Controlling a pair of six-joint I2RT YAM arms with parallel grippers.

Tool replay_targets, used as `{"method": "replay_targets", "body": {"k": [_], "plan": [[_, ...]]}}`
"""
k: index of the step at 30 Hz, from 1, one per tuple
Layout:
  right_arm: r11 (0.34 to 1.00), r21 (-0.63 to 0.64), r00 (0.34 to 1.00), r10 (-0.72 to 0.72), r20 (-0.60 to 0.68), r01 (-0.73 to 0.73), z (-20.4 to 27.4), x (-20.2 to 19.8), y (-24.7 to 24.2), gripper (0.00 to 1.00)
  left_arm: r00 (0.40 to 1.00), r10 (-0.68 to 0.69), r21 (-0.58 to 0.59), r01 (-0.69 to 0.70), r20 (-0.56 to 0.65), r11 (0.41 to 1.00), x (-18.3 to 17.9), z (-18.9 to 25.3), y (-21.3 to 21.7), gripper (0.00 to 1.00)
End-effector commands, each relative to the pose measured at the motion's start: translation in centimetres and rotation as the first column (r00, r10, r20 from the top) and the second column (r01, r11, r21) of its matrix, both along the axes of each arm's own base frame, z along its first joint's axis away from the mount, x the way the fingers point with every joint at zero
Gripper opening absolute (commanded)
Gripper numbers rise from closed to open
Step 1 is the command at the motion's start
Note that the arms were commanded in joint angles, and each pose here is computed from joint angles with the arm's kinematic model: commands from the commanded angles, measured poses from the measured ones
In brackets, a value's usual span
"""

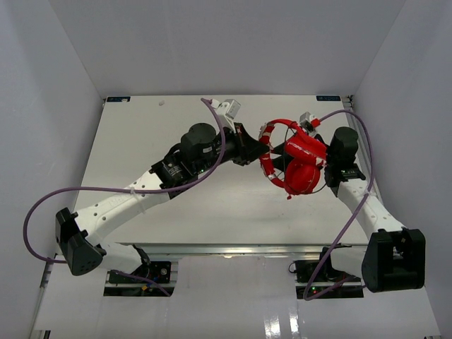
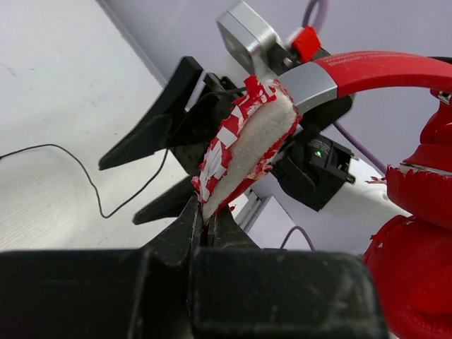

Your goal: Wrap the headphones

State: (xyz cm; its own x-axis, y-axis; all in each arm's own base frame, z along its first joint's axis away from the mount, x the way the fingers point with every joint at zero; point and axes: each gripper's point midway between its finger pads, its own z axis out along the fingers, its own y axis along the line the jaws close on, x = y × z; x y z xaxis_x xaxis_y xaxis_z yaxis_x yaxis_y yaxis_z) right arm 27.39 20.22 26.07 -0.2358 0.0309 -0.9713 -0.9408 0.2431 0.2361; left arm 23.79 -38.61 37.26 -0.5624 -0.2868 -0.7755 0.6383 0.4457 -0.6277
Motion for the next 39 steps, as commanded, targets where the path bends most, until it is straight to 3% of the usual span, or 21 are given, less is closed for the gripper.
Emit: {"method": "replay_targets", "body": {"k": [1,10,29,33,39], "plan": [[0.997,0.033,0.993,0.071,0.09,-0.074,0.6,-1.6,0.4,0.67,0.986,0.165,-0.099,-0.164,-0.002,0.981,1.2,4.9,2.7,0.0],[0.965,0.016,0.961,0.259,0.099,-0.262,-3.0,-6.8,1.3,0.73,0.951,0.308,-0.197,-0.305,-0.016,0.932,2.2,9.2,5.6,0.0],[0.89,-0.01,0.882,0.454,0.126,-0.456,-3.7,-11.1,3.0,0.74,0.95,0.311,-0.279,-0.302,-0.013,0.912,1.6,12.7,6.5,0.0],[0.89,-0.016,0.881,0.454,0.132,-0.456,-4.0,-11.1,3.2,0.74,0.959,0.283,-0.287,-0.276,-0.018,0.917,1.4,12.9,5.9,0.0],[0.933,-0.156,0.88,0.358,0.312,-0.325,-3.6,-8.5,2.8,0.74,0.952,0.305,-0.271,-0.294,-0.004,0.916,1.3,12.9,6.7,0.0]]}}
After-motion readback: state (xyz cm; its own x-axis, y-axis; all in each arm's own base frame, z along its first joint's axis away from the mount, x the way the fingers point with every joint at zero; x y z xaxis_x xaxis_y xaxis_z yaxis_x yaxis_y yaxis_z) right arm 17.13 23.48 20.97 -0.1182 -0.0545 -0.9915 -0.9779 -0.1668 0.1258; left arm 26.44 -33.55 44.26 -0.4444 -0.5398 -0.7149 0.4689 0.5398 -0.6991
